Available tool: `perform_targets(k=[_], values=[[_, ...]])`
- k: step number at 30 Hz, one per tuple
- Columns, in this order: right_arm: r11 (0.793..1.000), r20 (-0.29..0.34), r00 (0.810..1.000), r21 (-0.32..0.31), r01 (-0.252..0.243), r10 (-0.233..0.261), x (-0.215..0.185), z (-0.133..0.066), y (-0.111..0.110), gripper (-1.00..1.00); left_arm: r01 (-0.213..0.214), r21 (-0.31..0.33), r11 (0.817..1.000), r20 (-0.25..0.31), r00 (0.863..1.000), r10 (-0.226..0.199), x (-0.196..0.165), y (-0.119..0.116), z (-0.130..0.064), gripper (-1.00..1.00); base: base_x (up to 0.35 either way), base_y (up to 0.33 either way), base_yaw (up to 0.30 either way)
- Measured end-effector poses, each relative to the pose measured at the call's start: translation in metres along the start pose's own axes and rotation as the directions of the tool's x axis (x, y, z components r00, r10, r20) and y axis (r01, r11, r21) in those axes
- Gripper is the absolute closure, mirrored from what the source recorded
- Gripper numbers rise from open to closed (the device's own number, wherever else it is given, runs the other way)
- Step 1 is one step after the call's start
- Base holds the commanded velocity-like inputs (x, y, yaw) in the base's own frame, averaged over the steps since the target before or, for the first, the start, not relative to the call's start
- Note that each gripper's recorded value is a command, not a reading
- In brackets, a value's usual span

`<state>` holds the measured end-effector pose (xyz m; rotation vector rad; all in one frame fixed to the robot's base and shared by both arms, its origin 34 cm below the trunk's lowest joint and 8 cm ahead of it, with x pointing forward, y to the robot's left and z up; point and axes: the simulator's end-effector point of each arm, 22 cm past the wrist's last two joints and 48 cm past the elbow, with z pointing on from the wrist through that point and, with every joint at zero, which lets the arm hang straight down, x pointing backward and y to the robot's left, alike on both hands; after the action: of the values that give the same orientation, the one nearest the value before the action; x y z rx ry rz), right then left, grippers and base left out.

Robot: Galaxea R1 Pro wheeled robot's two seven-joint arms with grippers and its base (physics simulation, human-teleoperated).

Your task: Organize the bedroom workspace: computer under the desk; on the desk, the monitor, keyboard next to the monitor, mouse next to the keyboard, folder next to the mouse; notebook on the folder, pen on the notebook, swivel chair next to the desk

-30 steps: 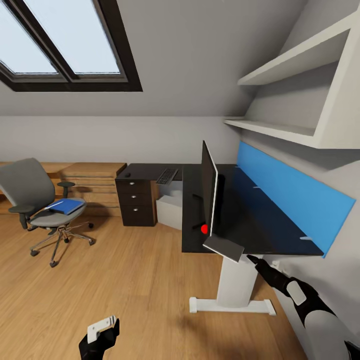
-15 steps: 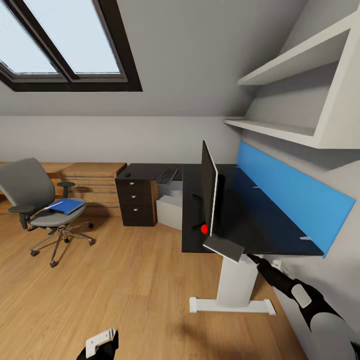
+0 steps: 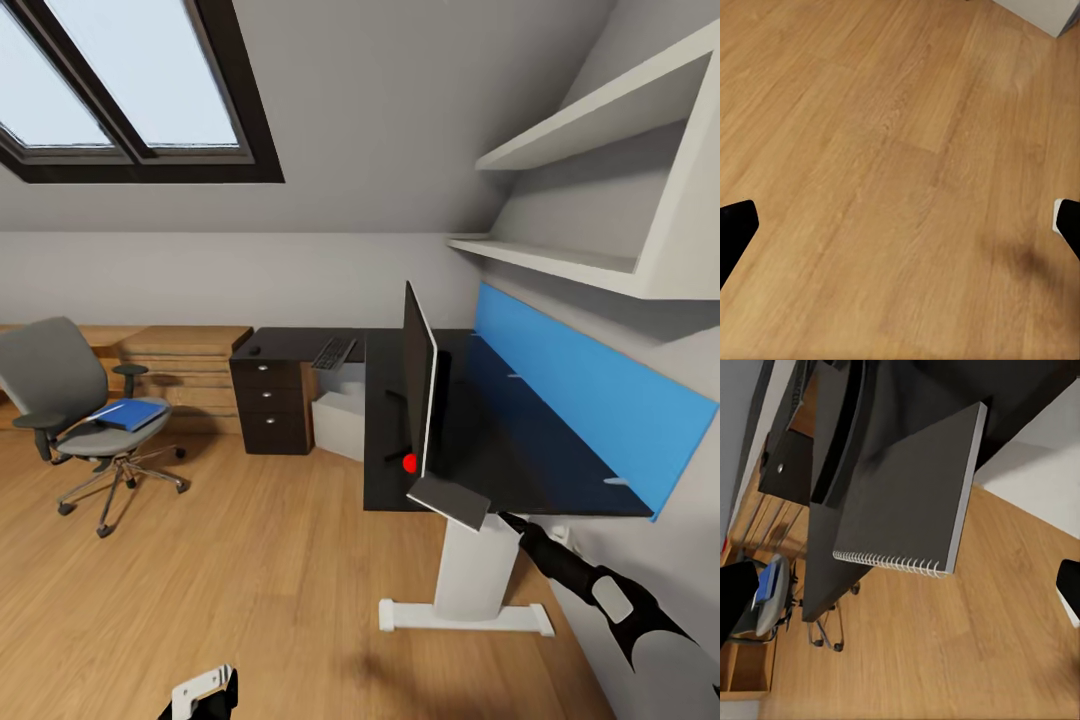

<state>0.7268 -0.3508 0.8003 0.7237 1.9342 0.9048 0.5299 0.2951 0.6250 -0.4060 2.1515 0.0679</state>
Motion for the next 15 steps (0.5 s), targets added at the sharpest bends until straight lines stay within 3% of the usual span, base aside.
perform_targets(k=[15], values=[[0.998, -0.013, 1.0, -0.066, -0.013, 0.013, 0.0052, -0.0012, 0.0029, -1.0, 0.005, -0.008, 1.0, -0.01, 1.0, -0.005, 0.0107, 0.0004, 0.0035, -1.0, 0.013, 0.0, 0.0]])
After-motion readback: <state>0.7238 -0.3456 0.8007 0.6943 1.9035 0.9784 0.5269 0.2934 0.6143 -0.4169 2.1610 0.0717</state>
